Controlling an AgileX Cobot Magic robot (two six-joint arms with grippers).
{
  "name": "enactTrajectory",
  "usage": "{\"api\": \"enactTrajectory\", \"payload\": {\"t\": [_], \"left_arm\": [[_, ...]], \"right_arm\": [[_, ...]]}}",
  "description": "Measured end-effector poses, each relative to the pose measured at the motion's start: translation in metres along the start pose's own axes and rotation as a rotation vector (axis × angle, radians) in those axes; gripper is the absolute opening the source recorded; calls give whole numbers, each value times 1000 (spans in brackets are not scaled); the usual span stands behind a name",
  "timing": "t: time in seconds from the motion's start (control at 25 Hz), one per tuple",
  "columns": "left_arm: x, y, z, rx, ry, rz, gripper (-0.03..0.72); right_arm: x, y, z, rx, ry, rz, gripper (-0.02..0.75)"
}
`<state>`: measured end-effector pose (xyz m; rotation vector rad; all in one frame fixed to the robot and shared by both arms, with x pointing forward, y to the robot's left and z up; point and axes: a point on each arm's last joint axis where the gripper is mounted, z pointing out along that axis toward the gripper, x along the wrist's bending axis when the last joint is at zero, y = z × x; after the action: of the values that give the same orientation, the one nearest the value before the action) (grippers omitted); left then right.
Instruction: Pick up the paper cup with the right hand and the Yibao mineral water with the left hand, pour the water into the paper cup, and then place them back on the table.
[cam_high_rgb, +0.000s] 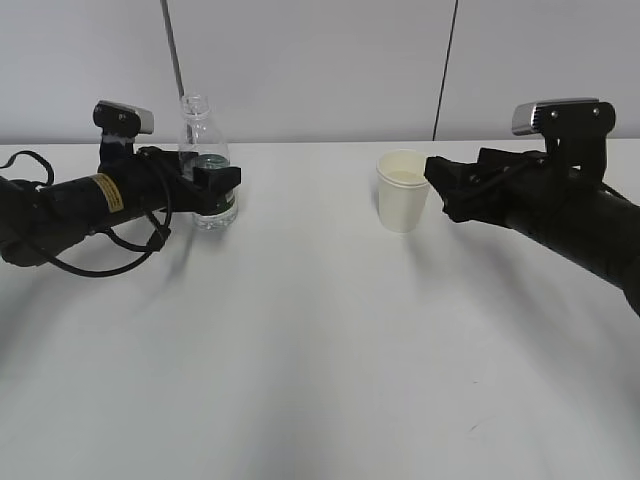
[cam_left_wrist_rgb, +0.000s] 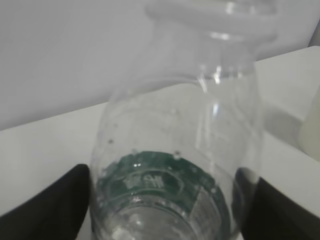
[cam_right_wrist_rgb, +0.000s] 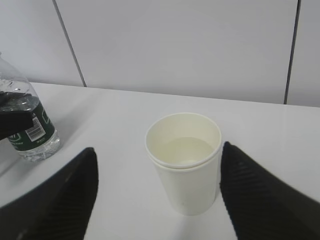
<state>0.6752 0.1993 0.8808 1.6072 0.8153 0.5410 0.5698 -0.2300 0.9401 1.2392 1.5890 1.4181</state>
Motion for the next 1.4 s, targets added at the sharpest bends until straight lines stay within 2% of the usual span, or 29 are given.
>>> {"api": "enactTrajectory", "payload": {"t": [0.52, 0.84, 1.4], "left_arm": [[-3, 19, -4, -33, -10, 33, 544], [-4, 36, -8, -46, 4, 51, 544], [-8, 88, -25, -92, 56, 78, 544]], "right_arm": [[0, 1, 0, -2, 0, 0, 593], [3, 22, -8, -56, 1, -15, 593], [7, 60, -19, -145, -1, -44, 592]]}}
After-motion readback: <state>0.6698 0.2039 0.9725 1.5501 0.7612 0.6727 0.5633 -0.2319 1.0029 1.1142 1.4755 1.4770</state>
